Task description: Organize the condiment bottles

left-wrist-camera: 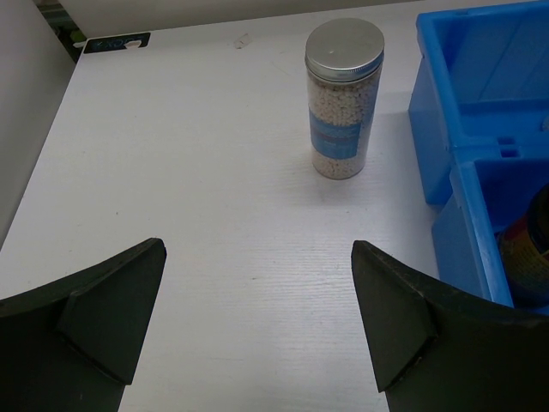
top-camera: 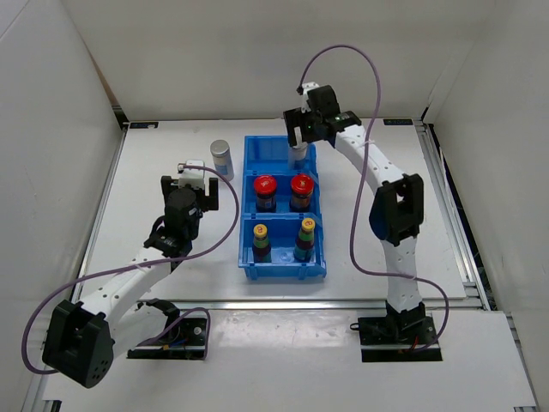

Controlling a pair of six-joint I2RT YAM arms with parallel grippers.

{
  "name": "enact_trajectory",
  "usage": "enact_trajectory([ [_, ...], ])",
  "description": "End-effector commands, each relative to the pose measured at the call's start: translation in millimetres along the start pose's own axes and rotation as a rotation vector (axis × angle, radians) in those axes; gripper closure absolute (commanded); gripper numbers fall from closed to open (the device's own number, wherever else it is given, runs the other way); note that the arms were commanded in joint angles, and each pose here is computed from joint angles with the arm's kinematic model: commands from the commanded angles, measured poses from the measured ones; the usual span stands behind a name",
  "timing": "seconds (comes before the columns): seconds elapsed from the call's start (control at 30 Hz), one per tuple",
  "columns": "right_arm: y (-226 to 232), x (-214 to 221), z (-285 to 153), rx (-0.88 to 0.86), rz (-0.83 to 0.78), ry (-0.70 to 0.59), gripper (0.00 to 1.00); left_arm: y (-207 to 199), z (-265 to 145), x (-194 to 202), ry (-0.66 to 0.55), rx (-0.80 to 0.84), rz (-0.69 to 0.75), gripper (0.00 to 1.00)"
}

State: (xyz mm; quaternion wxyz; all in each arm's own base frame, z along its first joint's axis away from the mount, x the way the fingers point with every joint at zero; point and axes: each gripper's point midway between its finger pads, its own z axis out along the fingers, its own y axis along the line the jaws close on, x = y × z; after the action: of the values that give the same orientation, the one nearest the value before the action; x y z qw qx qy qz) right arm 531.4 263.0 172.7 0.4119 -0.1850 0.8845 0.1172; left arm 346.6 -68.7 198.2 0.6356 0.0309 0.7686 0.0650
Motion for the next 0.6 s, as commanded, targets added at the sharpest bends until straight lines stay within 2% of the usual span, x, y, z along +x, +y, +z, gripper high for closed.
enact_trajectory([
  [0.0,-9,-85,-98,0.095,0.032,-0.232,0.00,4,-1,-14,-0.027,-0.028,-0.025,0.00],
  [0.1,-15,-91,-162,0.136,0.066,-0.304,0.00,5,-4,-16,-0.007,-0.026,-0.036,0.00],
  [0.13,-18,-65,-155,0.148,0.065,-0.270,0.00,6,-1,-19,0.001,0.004,-0.069,0.00],
  [0.17,-20,-70,-192,0.156,0.071,-0.339,0.00,4,1,-39,-0.015,0.045,-0.144,0.00],
  [0.2,-19,-64,-201,0.152,0.083,-0.363,0.00,3,1,-44,-0.003,0.084,-0.173,0.00],
  [0.23,-24,-29,-192,0.172,0.081,-0.298,0.00,-1,7,-49,0.005,0.155,-0.209,0.00],
  [0.27,-22,-26,-219,0.164,0.111,-0.339,0.00,-3,10,-73,-0.031,0.187,-0.255,0.00],
  [0.33,-20,-1,-231,0.151,0.134,-0.307,0.00,-13,17,-89,-0.038,0.266,-0.268,0.00],
  [0.37,-17,6,-248,0.134,0.147,-0.326,0.00,-15,32,-83,-0.004,0.273,-0.267,0.00],
  [0.4,-15,32,-242,0.124,0.162,-0.273,0.00,-16,40,-102,-0.020,0.286,-0.283,0.00],
  [0.43,-11,46,-244,0.099,0.170,-0.244,0.00,-20,48,-106,-0.014,0.314,-0.284,0.00],
  [0.47,-8,52,-256,0.082,0.169,-0.255,0.00,-27,67,-91,0.047,0.325,-0.296,0.00],
  [0.5,-6,72,-252,0.071,0.177,-0.215,0.00,-26,77,-108,0.024,0.336,-0.309,0.00],
  [0.57,-1,89,-262,0.043,0.174,-0.192,0.00,-39,102,-97,0.057,0.369,-0.307,0.00],
])
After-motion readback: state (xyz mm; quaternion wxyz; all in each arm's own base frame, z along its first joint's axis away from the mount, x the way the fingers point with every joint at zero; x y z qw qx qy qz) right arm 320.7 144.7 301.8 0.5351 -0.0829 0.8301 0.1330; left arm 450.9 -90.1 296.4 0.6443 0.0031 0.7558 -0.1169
